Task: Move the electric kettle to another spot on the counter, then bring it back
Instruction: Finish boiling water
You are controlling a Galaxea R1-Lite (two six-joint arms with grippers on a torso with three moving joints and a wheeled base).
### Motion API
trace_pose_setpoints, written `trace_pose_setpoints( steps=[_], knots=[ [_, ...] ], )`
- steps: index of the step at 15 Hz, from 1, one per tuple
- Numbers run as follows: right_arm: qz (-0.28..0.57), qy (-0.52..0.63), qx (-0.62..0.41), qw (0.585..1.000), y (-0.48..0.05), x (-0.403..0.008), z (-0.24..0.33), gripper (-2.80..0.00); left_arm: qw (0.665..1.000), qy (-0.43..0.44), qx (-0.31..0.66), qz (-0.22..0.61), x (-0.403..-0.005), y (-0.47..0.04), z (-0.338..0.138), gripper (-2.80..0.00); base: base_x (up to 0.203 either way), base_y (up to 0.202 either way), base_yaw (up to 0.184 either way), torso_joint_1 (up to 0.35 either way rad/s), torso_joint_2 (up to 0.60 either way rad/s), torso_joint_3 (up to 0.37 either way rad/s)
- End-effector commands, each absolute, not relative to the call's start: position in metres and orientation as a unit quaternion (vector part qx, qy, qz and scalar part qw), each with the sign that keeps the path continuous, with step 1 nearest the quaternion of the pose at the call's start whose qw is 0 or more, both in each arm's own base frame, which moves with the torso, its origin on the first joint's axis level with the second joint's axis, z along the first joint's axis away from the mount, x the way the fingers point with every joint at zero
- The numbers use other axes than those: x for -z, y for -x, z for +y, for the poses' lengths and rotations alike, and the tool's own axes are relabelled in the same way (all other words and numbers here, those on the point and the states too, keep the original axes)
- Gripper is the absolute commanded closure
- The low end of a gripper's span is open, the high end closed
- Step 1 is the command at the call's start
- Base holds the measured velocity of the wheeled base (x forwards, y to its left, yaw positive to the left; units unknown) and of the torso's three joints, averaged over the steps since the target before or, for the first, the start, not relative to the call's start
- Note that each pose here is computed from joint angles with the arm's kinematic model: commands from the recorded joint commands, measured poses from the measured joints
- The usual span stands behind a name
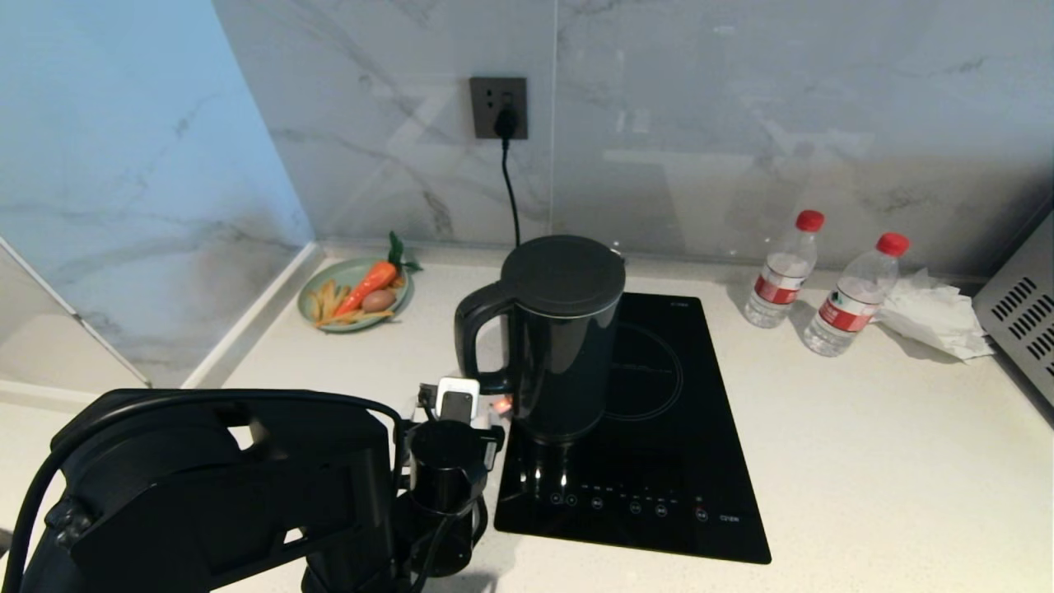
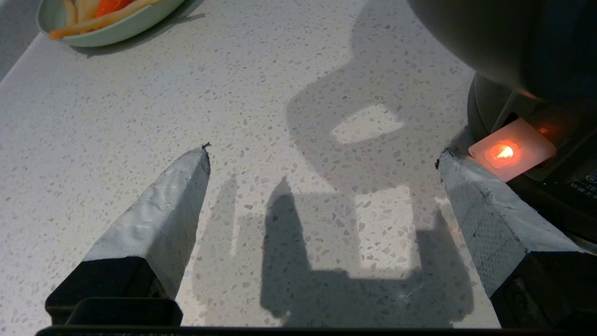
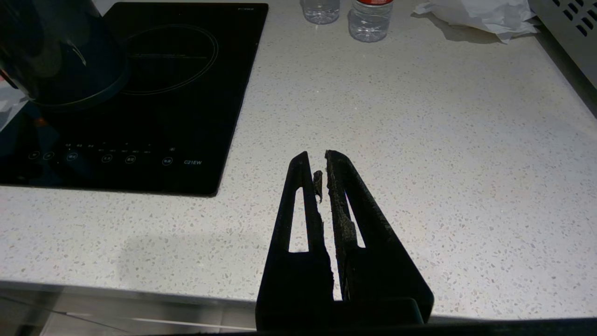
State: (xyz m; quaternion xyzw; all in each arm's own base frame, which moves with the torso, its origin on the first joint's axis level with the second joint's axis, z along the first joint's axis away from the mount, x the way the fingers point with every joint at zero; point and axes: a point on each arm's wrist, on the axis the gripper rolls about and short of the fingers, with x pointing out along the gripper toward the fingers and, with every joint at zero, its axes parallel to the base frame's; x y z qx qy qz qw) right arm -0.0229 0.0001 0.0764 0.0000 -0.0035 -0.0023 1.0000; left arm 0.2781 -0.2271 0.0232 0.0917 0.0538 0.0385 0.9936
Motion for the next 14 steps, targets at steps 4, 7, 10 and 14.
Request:
trace_pose_setpoints(
  steps=[4,7,10,14],
  knots=[
    [-0.003,0.000,0.003,1.000,0.023,-0.076,0.000,0.00,0.993,-0.095,-0.038,0.057,-0.020,-0.275,-0.228,-2.80,0.000,0.000,0.000,0.000,0.00,0.000],
    [-0.004,0.000,0.003,1.000,0.023,-0.076,0.000,0.00,0.993,-0.098,-0.037,0.060,-0.018,-0.274,-0.228,-2.80,0.000,0.000,0.000,0.000,0.00,0.000],
    [-0.003,0.000,0.003,1.000,0.023,-0.076,0.000,0.00,0.994,-0.093,-0.034,0.053,-0.023,-0.272,-0.230,-2.80,0.000,0.000,0.000,0.000,0.00,0.000],
    [-0.004,0.000,0.003,1.000,0.023,-0.076,0.000,0.00,0.995,-0.089,-0.026,0.048,-0.028,-0.266,-0.235,-2.80,0.000,0.000,0.000,0.000,0.00,0.000]
  ],
)
